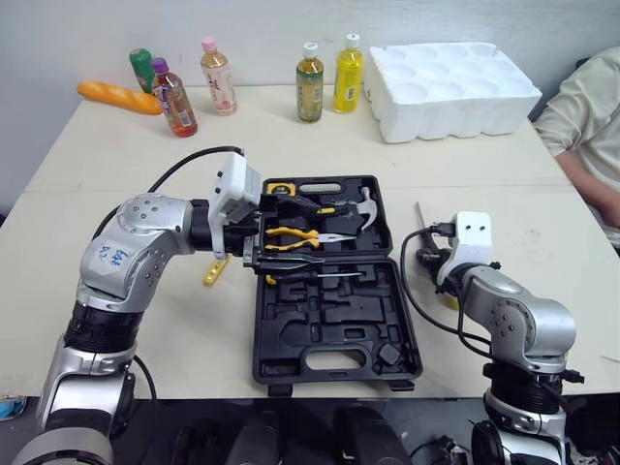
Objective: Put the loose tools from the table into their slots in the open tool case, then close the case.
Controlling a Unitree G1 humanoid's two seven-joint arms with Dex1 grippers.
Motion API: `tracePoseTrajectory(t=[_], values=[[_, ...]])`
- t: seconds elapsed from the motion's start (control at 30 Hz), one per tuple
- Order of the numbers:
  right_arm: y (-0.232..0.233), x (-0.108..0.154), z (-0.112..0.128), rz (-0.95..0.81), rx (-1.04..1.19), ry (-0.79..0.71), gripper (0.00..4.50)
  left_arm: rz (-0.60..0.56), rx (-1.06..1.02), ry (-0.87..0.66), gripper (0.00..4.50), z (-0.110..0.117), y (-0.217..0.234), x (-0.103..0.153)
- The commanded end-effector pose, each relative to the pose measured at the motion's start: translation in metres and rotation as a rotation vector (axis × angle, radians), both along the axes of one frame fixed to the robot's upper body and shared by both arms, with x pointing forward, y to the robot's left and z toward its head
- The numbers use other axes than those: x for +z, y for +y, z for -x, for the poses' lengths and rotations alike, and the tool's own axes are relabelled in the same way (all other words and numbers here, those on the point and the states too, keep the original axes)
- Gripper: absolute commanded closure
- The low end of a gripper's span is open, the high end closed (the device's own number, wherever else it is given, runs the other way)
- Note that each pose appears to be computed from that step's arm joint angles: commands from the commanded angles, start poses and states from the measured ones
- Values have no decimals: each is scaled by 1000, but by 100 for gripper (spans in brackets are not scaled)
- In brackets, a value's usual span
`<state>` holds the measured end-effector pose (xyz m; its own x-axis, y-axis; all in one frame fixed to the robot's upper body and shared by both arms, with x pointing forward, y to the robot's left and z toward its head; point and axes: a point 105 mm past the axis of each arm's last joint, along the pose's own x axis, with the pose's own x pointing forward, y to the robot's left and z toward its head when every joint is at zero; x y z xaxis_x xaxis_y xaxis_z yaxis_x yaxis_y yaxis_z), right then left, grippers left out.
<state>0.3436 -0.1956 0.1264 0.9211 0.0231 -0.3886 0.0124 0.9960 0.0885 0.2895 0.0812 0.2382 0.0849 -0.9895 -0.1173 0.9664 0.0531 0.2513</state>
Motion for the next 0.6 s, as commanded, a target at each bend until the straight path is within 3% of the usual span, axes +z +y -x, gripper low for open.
tracePoseTrajectory(t=[0.03,0.17,0.37,0.6], values=[[-3,38,0,-17,27,-147,342,-9,-3,-20,0,0,-2,4],[7,71,6,15,248,-239,342,-28,-13,-5,0,6,6,0],[37,104,29,143,709,-320,342,-151,24,48,0,18,41,-20],[57,100,64,289,1237,-173,342,-291,83,73,0,30,76,-45]])
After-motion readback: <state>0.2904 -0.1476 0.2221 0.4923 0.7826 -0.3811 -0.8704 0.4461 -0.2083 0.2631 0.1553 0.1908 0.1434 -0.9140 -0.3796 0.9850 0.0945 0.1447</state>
